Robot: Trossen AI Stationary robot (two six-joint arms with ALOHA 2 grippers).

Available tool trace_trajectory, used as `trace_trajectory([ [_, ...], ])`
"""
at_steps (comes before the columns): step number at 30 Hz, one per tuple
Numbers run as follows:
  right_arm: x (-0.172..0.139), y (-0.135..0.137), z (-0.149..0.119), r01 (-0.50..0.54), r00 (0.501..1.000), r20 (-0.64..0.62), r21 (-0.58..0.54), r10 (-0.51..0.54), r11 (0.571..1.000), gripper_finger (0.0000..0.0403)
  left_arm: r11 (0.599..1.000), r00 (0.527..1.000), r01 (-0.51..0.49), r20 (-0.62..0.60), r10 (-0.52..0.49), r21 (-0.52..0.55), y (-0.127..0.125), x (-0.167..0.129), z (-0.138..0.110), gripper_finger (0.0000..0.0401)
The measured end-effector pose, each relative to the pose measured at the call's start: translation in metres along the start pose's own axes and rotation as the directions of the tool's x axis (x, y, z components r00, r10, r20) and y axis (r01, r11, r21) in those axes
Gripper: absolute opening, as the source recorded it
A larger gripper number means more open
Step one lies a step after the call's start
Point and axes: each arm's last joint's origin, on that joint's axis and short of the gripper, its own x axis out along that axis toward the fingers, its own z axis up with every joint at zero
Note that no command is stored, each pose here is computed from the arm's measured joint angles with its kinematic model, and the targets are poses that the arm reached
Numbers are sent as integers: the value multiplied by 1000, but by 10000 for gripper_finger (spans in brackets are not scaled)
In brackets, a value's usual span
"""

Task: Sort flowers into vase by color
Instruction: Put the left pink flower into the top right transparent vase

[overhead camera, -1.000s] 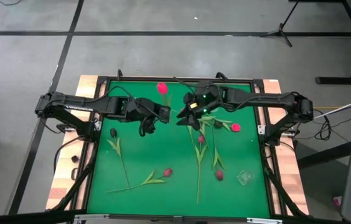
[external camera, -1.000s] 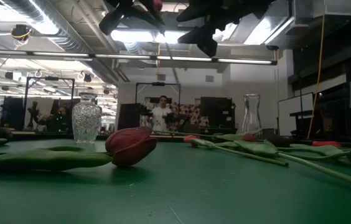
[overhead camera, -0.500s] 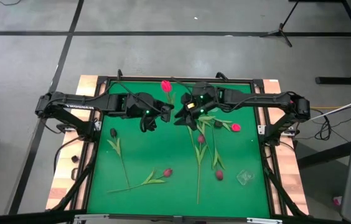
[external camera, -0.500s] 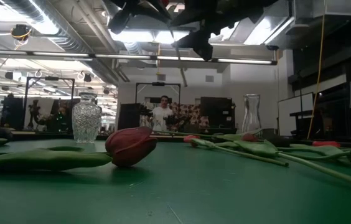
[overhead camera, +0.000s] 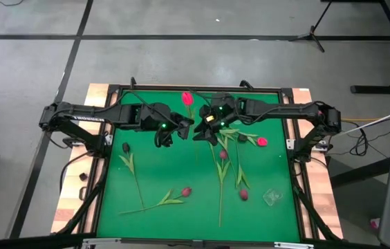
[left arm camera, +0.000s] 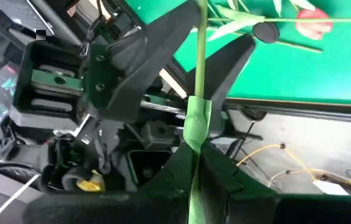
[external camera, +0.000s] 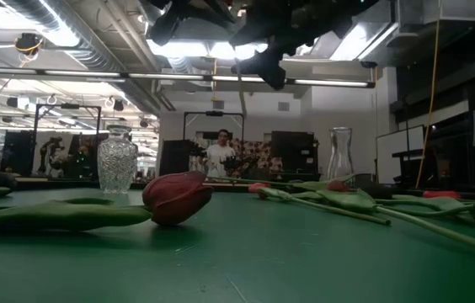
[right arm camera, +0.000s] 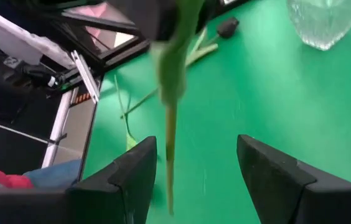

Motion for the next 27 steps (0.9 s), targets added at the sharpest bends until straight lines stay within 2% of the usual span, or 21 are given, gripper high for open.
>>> trace_trajectory([
  [10, 5, -4, -4, 7, 1000, -26, -11, -7, 1000, 220, 1000, 1000, 3, 5, -3, 2, 0, 0, 0, 12],
  [13, 5, -4, -4, 7, 1000, -28, -12, -8, 1000, 207, 1000, 1000, 0, 12, 0, 0, 0, 0, 1, 12],
  [17, 5, -4, -5, 10, 999, -35, -10, -10, 1000, 148, 1000, 1000, 1, 14, -1, 0, -1, 0, 1, 12],
  [23, 5, -4, -4, 2, 999, -34, -37, -4, 999, 19, 1000, 1000, 6, 14, -6, 0, -1, 0, 1, 12],
  [27, 5, -3, -4, 1, 1000, -29, -41, -2, 999, 18, 1000, 1000, 6, 14, -6, -31, -1, 0, 1, 12],
])
